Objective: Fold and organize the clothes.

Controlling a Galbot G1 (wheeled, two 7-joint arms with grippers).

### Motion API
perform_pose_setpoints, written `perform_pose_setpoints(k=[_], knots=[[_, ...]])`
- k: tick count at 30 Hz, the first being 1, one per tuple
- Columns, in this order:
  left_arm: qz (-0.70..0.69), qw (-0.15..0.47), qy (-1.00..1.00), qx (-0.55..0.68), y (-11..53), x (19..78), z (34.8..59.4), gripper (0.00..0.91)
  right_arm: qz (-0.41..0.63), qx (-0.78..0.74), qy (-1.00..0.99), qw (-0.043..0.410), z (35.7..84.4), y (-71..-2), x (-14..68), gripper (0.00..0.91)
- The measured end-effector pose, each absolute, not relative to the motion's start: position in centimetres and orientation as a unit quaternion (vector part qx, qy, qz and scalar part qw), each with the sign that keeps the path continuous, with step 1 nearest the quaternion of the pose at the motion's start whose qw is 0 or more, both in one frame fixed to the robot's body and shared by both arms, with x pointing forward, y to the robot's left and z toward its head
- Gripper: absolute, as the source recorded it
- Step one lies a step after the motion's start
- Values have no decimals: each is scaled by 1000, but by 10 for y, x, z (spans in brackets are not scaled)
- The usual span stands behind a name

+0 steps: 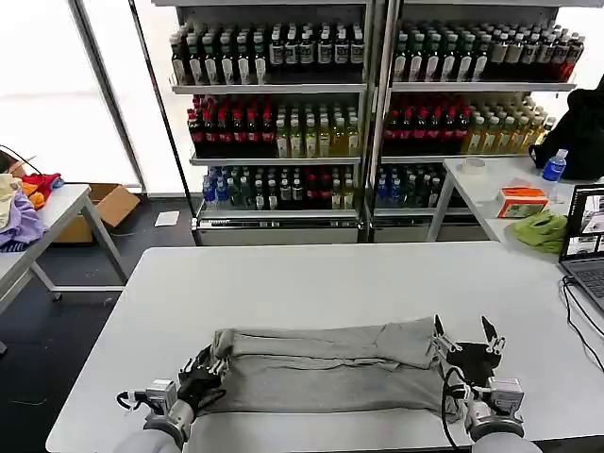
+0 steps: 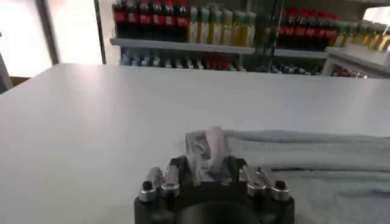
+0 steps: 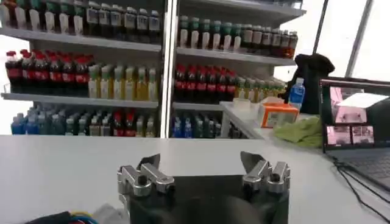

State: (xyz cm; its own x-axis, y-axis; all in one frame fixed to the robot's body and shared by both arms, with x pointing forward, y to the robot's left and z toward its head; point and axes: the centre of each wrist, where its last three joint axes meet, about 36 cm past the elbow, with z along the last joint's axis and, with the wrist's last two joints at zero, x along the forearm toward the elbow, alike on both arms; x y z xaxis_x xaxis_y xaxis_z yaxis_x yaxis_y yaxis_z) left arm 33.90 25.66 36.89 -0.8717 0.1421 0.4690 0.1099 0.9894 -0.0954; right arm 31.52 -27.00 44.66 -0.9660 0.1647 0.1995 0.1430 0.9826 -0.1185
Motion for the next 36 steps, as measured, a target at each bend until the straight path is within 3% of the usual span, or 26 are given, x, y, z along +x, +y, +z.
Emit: perform_pose_setpoints(k=[23, 29, 36], knots=[[19, 245, -967, -62, 277, 333, 367, 0, 42, -72, -991, 106, 443, -267, 327, 907], [-14, 234, -972, -20, 330, 330, 375, 0, 40, -66, -992, 103, 448, -265, 331, 907], [-91, 212, -972, 54, 432, 331, 405, 0, 34, -66, -993, 92, 459, -265, 335, 907]])
